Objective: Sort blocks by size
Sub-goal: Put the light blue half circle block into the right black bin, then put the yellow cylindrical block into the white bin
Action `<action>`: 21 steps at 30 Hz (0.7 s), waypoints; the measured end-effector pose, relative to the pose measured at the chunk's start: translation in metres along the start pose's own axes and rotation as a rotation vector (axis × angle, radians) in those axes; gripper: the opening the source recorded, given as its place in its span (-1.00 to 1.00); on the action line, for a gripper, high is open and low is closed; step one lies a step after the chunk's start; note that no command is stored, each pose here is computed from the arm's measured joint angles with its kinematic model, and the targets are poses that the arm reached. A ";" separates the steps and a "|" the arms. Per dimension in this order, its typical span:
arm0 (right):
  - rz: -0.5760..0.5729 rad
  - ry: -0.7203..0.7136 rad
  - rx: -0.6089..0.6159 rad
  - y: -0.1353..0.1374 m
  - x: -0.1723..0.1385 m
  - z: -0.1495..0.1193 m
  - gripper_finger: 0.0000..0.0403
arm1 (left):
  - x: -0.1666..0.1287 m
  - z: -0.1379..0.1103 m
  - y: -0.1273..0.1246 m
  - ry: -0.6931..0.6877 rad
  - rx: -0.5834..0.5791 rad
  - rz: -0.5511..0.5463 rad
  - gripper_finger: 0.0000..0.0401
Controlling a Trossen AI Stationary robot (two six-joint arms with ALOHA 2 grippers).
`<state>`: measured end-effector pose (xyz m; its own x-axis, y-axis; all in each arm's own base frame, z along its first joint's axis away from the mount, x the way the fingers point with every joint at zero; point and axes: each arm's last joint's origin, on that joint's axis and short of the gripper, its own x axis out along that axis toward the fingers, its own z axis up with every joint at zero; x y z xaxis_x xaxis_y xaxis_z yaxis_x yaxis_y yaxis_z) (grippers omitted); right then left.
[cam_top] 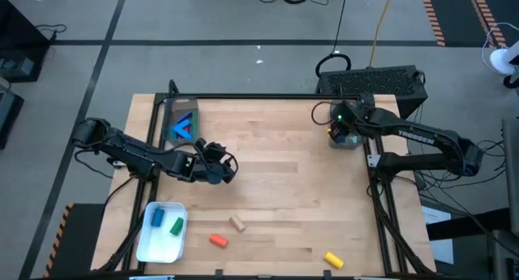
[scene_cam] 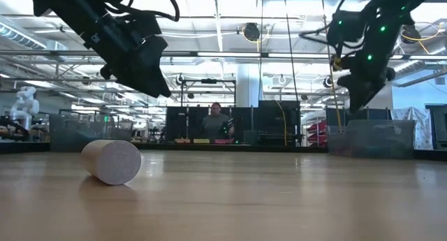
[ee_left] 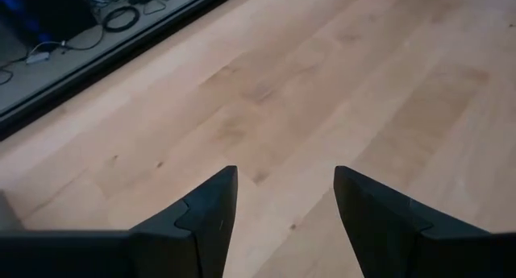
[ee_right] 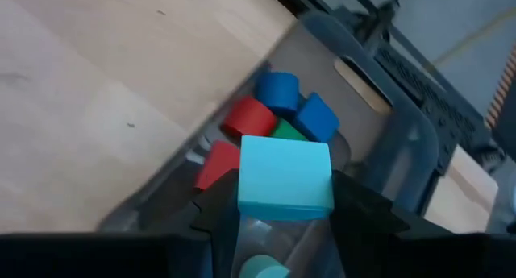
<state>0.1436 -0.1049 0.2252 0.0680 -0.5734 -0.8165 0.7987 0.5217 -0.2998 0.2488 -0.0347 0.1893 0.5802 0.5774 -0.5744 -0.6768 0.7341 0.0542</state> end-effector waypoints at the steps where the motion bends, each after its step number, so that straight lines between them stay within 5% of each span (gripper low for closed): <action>1: -0.010 0.015 0.006 -0.001 0.003 0.001 -0.27 | 0.000 0.000 0.000 0.000 0.000 -0.001 0.05; 11: 0.013 0.116 0.002 -0.003 0.024 0.005 -0.02 | -0.002 -0.001 -0.002 -0.003 0.017 -0.011 0.05; 21: 0.071 0.030 0.001 -0.006 0.006 0.005 0.16 | -0.002 -0.001 -0.002 -0.004 0.021 -0.011 0.05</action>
<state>0.1424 -0.1143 0.2244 0.1066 -0.5156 -0.8502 0.7931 0.5599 -0.2401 0.2487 -0.0377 0.1897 0.5891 0.5709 -0.5719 -0.6609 0.7476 0.0656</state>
